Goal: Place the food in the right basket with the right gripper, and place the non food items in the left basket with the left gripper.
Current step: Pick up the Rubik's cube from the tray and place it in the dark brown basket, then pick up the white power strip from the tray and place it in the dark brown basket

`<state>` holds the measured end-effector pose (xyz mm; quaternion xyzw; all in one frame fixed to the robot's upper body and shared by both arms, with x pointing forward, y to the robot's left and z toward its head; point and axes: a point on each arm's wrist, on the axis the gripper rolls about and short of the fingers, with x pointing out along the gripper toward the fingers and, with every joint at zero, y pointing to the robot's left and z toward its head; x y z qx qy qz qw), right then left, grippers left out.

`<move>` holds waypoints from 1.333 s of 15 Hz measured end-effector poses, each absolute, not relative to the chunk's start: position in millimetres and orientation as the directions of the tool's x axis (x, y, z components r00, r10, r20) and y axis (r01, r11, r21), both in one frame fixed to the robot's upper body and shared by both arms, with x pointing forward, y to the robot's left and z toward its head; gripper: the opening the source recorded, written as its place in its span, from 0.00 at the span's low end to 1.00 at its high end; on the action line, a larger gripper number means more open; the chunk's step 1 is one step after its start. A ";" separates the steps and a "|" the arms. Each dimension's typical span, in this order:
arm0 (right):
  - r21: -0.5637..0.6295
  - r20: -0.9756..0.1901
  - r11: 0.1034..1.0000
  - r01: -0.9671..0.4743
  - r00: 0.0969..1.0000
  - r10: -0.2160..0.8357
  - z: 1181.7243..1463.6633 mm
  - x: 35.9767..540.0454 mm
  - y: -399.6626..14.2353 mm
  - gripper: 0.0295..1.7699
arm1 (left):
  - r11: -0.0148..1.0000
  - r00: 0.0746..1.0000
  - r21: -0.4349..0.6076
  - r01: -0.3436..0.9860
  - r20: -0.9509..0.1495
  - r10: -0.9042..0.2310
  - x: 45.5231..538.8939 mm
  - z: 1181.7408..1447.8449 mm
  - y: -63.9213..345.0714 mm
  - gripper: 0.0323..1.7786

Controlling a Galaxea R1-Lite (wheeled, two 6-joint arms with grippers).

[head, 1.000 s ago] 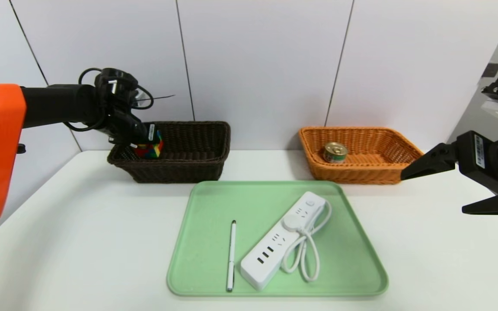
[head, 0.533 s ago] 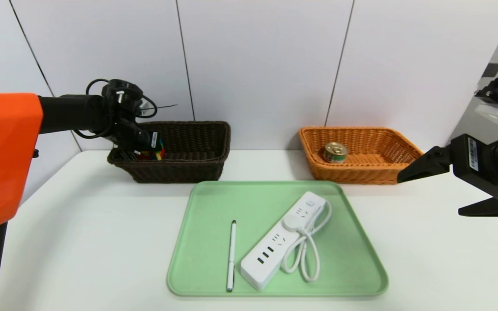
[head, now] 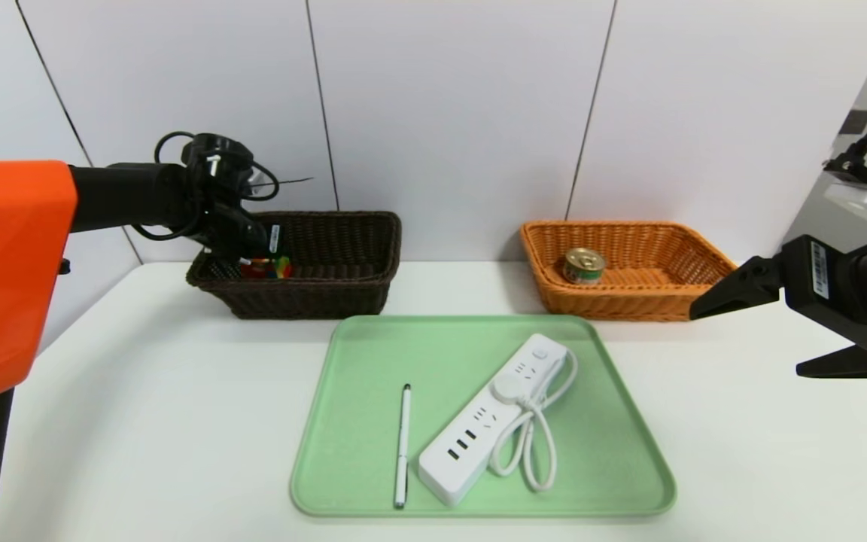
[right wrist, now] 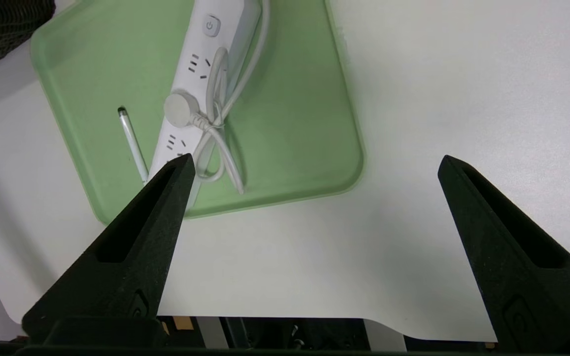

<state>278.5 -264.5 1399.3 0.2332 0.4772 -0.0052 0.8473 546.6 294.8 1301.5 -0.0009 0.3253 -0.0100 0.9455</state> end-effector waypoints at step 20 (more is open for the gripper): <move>0.399 -0.784 0.893 0.206 0.583 0.215 1404.3 279.8 -268.0 0.96 | 0.742 0.391 -0.453 0.494 -0.647 -0.655 320.3 1400.1 99.3 0.94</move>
